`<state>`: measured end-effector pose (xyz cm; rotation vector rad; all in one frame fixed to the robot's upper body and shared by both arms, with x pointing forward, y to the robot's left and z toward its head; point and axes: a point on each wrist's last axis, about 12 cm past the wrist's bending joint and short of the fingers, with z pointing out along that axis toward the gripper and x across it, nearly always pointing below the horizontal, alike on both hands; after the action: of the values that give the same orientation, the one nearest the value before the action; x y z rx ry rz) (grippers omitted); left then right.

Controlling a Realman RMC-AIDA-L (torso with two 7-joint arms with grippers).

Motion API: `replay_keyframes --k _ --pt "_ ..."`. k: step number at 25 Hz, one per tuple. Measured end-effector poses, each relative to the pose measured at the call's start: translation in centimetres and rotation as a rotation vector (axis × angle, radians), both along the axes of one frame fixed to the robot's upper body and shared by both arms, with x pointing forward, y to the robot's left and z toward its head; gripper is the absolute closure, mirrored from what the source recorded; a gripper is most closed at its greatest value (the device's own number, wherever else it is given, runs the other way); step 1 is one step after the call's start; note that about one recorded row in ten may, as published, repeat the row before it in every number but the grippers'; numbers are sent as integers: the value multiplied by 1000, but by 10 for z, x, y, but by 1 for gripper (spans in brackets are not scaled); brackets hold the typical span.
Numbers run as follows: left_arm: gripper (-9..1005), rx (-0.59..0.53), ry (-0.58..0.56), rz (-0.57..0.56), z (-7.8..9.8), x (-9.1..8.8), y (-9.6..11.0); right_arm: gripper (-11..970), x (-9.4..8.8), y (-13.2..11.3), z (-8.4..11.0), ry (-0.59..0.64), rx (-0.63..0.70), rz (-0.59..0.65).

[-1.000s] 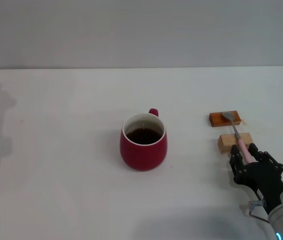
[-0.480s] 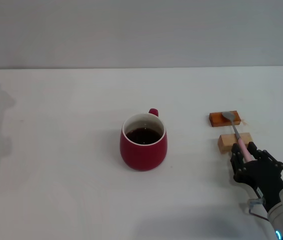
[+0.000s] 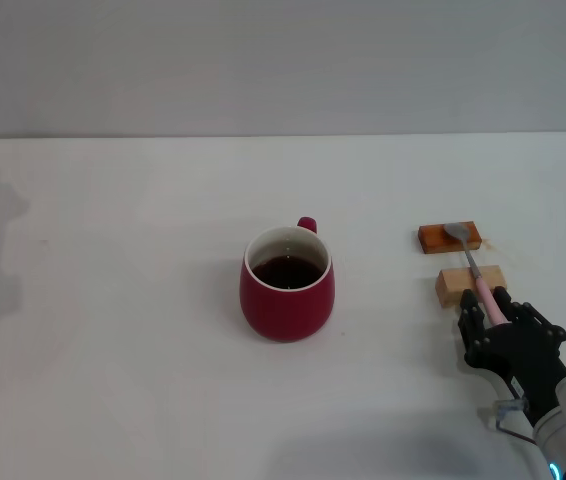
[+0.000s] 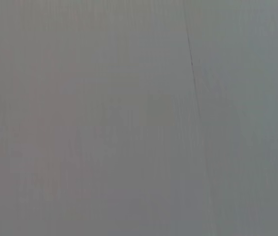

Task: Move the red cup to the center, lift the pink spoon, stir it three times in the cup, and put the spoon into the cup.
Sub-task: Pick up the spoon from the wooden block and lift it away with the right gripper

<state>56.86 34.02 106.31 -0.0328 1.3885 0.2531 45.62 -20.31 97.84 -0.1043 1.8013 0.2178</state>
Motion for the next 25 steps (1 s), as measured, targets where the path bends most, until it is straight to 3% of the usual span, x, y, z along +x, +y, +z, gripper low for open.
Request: replay_keyframes --k 21,25 --pt "997 0 1 2 -1 -1 1 608 2 0 1 -7 -7 1" --pt "997 1 -2 2 0 -1 1 651 2 0 1 -7 -7 1"
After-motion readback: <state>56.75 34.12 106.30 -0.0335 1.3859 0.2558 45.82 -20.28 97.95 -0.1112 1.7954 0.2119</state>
